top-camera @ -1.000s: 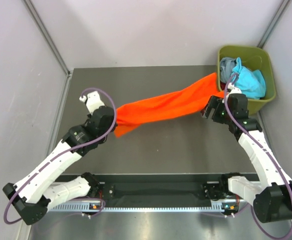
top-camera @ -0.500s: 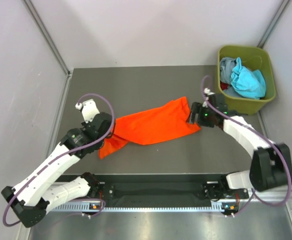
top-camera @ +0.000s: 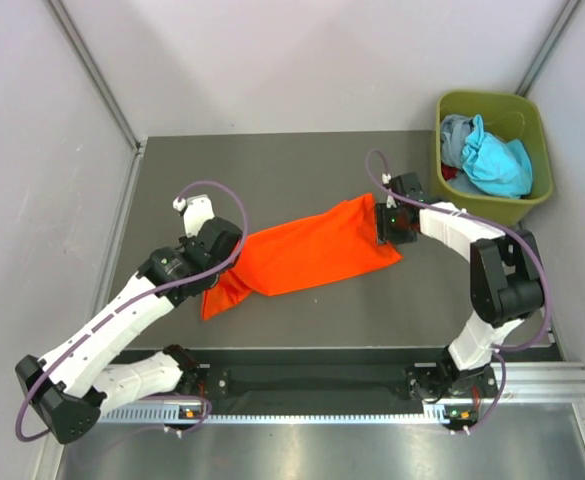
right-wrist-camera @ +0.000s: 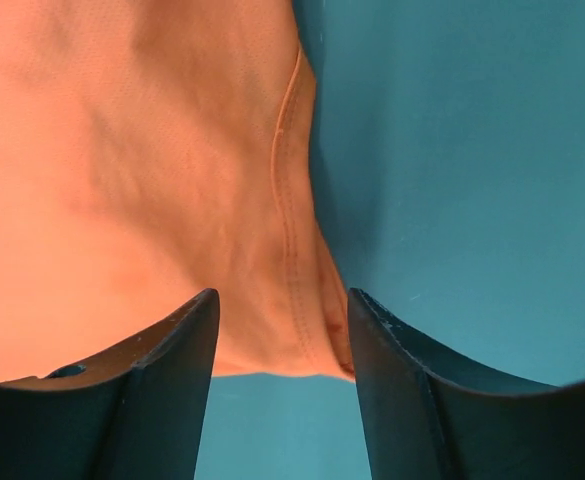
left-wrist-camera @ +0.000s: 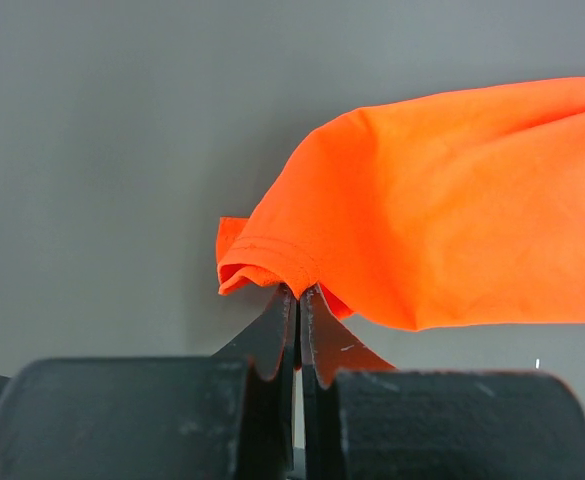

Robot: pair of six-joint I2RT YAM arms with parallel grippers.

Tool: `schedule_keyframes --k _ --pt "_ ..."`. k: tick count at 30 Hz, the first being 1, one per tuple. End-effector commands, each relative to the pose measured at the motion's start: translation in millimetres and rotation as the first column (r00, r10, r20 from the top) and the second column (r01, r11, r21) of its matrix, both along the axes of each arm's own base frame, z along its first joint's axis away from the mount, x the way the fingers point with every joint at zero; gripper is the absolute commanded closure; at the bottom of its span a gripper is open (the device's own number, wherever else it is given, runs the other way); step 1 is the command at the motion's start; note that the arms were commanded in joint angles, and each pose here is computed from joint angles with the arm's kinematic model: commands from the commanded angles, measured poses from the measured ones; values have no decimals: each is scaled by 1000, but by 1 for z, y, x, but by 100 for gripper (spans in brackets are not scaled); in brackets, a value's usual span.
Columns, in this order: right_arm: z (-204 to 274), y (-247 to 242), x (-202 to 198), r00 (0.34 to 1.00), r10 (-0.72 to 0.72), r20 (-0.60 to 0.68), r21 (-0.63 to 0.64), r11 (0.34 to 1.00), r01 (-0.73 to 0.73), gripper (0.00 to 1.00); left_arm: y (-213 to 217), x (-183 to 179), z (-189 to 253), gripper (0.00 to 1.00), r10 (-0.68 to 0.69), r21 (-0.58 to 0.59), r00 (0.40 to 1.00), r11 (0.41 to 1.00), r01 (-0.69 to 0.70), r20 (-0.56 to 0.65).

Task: Fold and stack the t-shirts
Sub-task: Flatten the tshirt out

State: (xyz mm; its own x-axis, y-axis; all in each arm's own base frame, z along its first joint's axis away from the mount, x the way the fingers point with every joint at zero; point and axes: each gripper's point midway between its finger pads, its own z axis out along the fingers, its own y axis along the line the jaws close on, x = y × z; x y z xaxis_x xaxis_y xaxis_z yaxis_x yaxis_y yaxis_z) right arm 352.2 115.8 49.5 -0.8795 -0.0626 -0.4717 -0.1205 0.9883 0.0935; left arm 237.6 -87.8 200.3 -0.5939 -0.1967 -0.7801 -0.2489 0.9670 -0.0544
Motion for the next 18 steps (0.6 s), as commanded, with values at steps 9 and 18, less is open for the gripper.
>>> schedule_keyframes --k 9,18 --pt "26 2 29 996 5 90 -26 1000 -3 100 -2 10 26 100 -2 -51 998 999 6 66" --pt "225 -10 16 852 -183 491 177 978 109 100 13 24 148 100 42 -122 943 993 -2 331"
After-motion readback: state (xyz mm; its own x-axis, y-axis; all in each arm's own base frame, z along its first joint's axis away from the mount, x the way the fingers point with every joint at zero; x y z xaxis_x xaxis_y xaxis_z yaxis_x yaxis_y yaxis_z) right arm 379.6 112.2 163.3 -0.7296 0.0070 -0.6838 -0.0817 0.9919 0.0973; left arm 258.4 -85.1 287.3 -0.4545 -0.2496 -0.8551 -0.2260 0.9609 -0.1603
